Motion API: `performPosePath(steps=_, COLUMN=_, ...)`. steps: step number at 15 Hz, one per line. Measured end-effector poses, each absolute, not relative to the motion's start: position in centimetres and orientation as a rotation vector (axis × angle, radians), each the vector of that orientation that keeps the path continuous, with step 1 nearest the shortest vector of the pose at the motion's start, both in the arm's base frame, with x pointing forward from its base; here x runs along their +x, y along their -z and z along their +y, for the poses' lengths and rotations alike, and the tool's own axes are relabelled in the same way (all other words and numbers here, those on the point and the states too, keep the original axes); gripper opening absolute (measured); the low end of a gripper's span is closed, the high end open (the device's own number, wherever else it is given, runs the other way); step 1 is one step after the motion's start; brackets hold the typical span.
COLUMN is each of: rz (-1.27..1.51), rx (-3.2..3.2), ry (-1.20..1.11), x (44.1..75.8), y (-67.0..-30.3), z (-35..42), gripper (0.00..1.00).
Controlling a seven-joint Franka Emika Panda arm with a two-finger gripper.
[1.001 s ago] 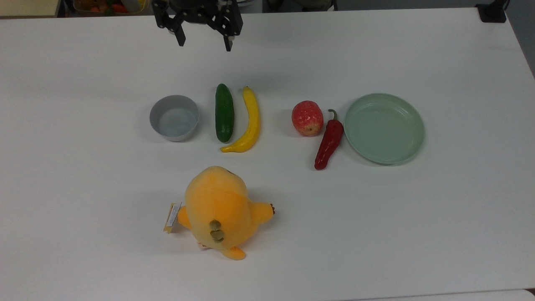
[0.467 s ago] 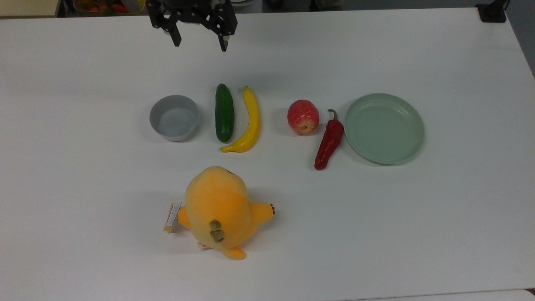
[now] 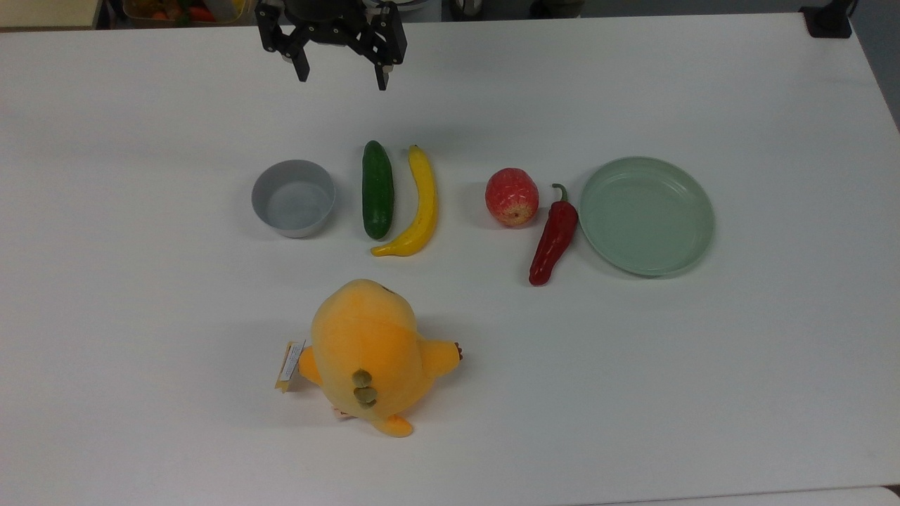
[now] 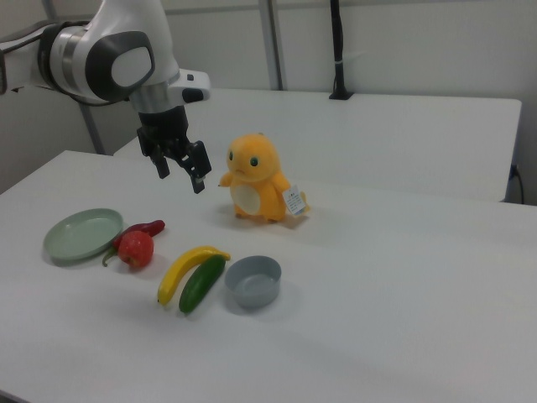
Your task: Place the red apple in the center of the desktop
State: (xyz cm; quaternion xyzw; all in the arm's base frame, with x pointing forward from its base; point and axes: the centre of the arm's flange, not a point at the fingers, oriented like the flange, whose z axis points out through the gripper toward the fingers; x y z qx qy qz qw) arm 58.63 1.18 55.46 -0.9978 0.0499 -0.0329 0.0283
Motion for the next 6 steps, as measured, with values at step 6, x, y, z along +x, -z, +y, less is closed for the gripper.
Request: performPosePath(steps=6, rz=0.122, rx=-3.097, ry=0.092, x=58.65, y=-55.07, z=1.99, gripper=1.00)
